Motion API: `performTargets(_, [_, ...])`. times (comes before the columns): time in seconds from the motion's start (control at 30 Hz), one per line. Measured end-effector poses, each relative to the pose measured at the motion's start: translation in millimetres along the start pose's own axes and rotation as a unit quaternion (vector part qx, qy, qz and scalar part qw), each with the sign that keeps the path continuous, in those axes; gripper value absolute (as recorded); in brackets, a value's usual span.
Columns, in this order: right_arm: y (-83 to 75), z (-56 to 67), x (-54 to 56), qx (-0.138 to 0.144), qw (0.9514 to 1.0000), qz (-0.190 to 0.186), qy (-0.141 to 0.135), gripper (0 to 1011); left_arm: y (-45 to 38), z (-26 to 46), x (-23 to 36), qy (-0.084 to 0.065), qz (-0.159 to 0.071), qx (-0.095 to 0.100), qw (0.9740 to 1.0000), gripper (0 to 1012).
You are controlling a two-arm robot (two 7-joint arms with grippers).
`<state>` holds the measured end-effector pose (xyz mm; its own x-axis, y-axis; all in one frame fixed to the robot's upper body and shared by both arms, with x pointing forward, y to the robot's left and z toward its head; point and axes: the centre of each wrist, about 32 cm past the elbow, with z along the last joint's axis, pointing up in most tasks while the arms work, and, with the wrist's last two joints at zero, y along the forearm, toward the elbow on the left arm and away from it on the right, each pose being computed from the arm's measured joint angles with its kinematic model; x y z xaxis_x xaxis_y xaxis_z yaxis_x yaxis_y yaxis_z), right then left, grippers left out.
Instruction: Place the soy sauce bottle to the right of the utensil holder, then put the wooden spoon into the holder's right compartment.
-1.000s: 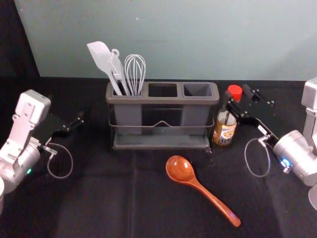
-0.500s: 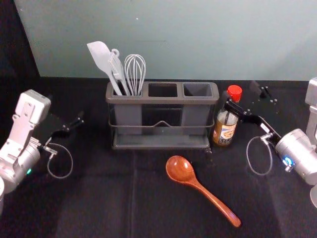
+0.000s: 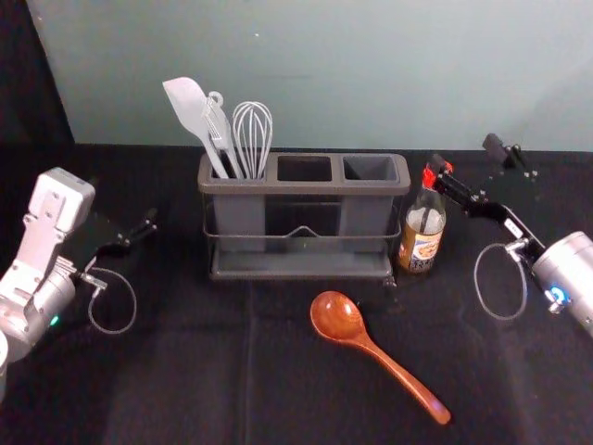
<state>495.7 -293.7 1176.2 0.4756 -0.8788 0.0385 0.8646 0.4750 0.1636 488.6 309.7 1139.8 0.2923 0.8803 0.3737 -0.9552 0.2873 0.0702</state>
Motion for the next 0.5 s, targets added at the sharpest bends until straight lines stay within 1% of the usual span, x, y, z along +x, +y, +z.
performTargets(0.03, [0.0, 0.0, 0.0, 0.000, 1.0000, 0.000, 0.000, 1000, 0.0, 0.0, 0.0, 0.000, 0.000, 0.000, 1.0000, 1005])
performTargets(0.13, [-4.9, 6.3, -4.4, 0.007, 0.9999, 0.007, -0.004, 1000, 0.0, 0.0, 0.0, 0.000, 0.000, 0.000, 1.0000, 1005])
performTargets(0.3, [-17.0, 14.0, -17.1, 0.013, 0.9994, 0.033, -0.007, 1000, 0.0, 0.0, 0.0, 0.000, 0.000, 0.000, 1.0000, 1005])
performTargets(0.37, [-21.2, 15.3, -21.7, 0.013, 0.9990, 0.043, -0.008, 1000, 0.0, 0.0, 0.0, 0.000, 0.000, 0.000, 1.0000, 1005])
performTargets(0.4, [-25.4, 16.2, -26.4, 0.012, 0.9984, 0.054, -0.008, 1000, 0.0, 0.0, 0.0, 0.000, 0.000, 0.000, 1.0000, 1005])
performTargets(0.43, [-27.1, 16.3, -28.3, 0.011, 0.9982, 0.059, -0.008, 1000, 0.0, 0.0, 0.0, 0.000, 0.000, 0.000, 1.0000, 1005])
performTargets(0.47, [-31.3, 16.0, -33.1, 0.008, 0.9974, 0.071, -0.008, 1000, 0.0, 0.0, 0.0, 0.000, 0.000, 0.000, 1.0000, 1005])
performTargets(0.5, [-33.5, 15.3, -35.7, 0.005, 0.9970, 0.077, -0.007, 1000, 0.0, 0.0, 0.0, 0.000, 0.000, 0.000, 1.0000, 1005])
